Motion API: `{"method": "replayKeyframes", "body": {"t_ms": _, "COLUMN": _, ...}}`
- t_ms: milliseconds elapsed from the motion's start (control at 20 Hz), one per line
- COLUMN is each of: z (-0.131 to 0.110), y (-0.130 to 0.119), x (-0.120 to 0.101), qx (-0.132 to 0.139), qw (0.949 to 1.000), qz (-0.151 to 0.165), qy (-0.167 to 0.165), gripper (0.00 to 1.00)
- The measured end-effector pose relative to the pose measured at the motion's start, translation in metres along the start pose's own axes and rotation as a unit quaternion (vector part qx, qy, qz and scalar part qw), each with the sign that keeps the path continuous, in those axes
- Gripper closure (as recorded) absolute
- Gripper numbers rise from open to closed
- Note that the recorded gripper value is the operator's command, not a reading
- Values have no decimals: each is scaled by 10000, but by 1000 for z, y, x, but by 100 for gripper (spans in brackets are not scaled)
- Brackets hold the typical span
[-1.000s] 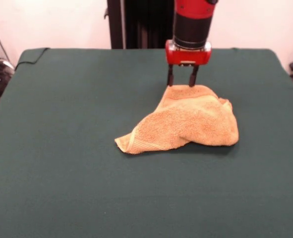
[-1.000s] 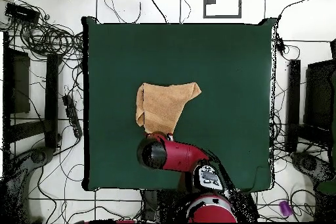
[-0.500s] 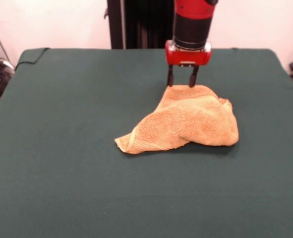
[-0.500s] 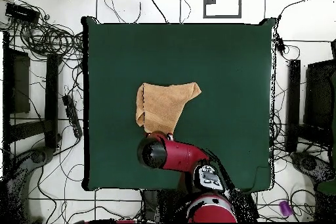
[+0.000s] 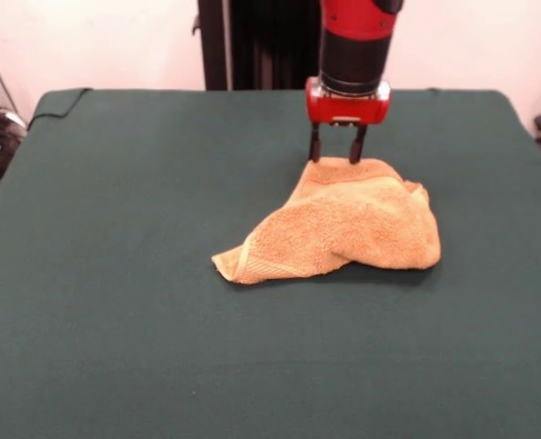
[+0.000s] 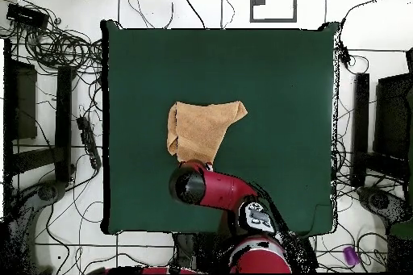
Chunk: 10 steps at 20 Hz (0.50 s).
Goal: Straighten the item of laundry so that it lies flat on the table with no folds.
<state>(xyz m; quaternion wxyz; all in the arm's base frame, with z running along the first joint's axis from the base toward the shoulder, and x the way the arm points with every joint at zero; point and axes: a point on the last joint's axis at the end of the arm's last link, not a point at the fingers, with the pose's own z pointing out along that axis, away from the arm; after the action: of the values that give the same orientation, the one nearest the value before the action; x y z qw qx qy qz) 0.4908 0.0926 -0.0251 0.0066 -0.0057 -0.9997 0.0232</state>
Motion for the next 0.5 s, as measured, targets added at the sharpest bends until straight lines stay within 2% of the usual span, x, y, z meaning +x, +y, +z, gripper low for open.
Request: {"method": "replayKeyframes", "body": {"t_ms": 500, "z": -19, "y": 2, "x": -7, "qx": -97, "qw": 9995, "qz": 104, "qy": 291, "gripper": 0}}
